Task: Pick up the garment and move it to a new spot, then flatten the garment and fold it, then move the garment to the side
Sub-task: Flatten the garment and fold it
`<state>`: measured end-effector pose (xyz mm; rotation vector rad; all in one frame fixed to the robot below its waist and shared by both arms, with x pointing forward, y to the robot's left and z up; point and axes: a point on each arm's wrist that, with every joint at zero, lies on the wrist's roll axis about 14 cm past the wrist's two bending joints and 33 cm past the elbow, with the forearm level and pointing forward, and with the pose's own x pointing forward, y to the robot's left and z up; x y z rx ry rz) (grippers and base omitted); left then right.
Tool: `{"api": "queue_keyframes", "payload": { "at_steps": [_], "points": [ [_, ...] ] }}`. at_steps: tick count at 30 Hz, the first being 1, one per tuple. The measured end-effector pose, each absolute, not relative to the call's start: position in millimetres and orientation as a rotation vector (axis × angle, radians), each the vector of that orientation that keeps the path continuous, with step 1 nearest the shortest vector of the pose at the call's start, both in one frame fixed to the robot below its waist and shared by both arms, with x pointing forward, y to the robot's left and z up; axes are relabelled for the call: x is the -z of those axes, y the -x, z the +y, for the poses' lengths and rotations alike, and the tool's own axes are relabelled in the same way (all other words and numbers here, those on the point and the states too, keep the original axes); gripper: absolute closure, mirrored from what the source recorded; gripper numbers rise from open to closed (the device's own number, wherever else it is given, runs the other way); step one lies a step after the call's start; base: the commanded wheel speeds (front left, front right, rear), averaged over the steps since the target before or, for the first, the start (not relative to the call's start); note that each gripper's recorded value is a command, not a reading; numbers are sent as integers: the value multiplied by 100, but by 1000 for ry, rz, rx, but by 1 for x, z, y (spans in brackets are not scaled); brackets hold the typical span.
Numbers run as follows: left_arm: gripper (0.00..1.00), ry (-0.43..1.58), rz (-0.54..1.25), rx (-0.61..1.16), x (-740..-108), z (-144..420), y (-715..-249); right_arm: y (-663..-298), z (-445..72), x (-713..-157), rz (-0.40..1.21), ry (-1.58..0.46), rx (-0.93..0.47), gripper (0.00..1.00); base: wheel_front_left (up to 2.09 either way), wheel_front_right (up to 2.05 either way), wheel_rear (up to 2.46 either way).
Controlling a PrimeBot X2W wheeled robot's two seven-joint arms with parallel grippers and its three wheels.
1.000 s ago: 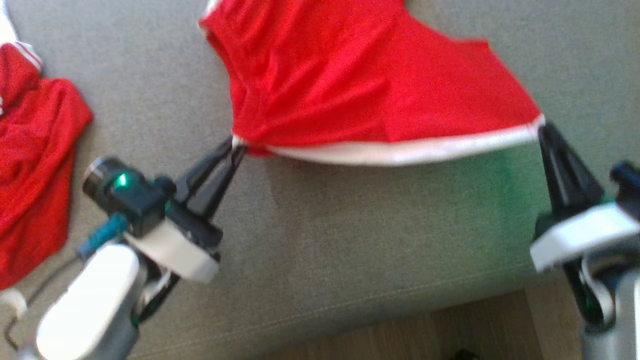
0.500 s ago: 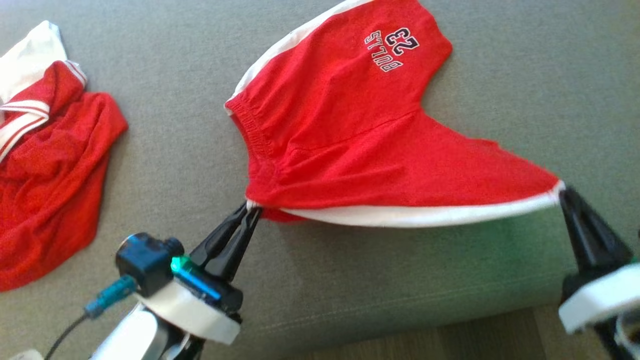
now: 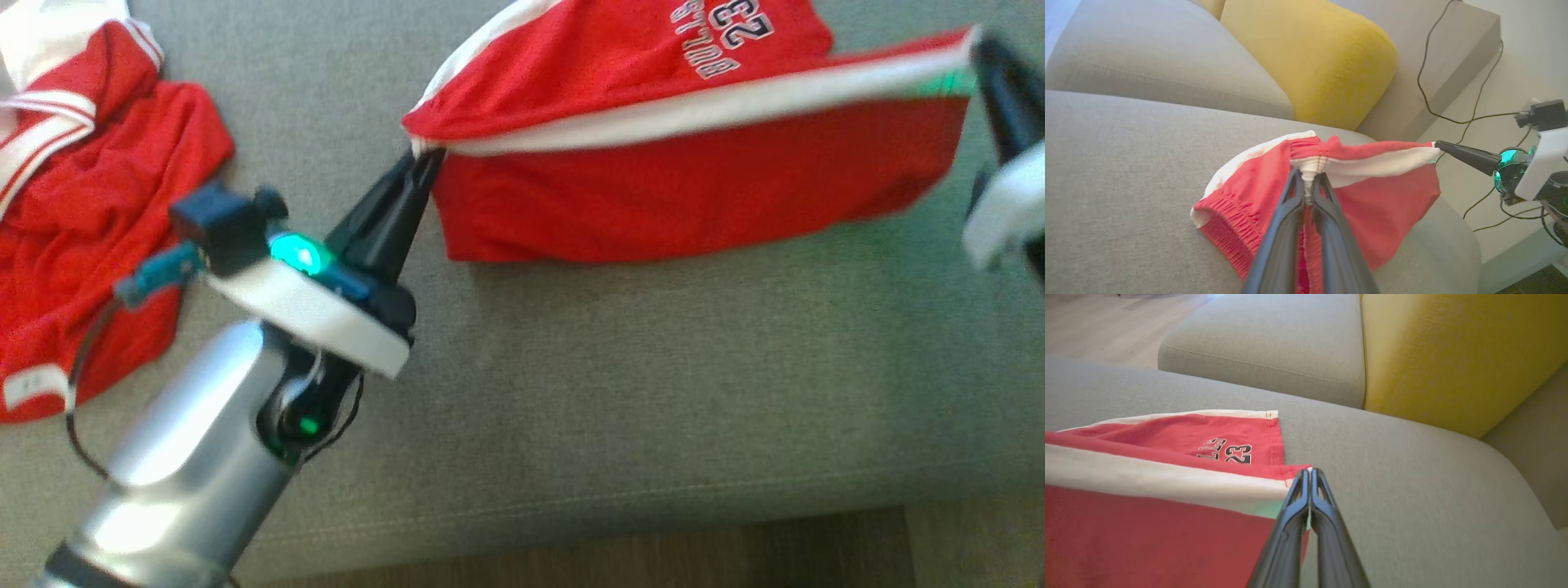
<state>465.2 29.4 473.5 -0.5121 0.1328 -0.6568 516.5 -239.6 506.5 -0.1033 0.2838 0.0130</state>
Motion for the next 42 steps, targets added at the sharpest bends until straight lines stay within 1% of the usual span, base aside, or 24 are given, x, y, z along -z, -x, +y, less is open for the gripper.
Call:
{"api": "queue_keyframes", "payload": {
  "at_steps": [5,6,7,12,13,20,25,26,27,28,32,35,37,42],
  "points": [
    [100,685,233,622,-462,22,-490,-575,-225,-500,306,151,-66,100,0,0,0],
    [100,697,249,611,-457,24,-495,-585,-222,-497,310,161,-75,100,0,0,0],
    [100,697,249,611,-457,24,-495,-585,-222,-497,310,161,-75,100,0,0,0],
    [100,740,274,545,-444,34,-523,-633,-192,-472,348,185,-147,100,0,0,0],
    [100,740,274,545,-444,34,-523,-633,-192,-472,348,185,-147,100,0,0,0],
    [100,705,304,441,-416,61,-544,-675,-173,-457,345,241,-180,100,0,0,0],
    [100,691,316,430,-410,62,-549,-682,-166,-438,377,247,-195,100,0,0,0],
    [100,689,316,432,-410,61,-550,-682,-166,-435,379,245,-196,61,0,0,0],
    [67,688,315,434,-410,61,-550,-682,-166,-433,376,241,-196,0,0,0,0],
    [0,687,305,436,-413,60,-552,-683,-164,-434,350,219,-198,0,0,0,0],
    [0,654,273,428,-421,65,-553,-681,-157,-448,300,104,-195,0,0,0,0],
    [0,580,225,405,-428,78,-551,-672,-160,-454,293,26,-179,0,0,0,0],
    [0,508,187,372,-433,88,-547,-660,-166,-447,327,-12,-163,0,0,0,0],
    [0,362,85,320,-453,97,-521,-620,-191,-407,504,-57,-93,0,0,0,0]
  ]
}}
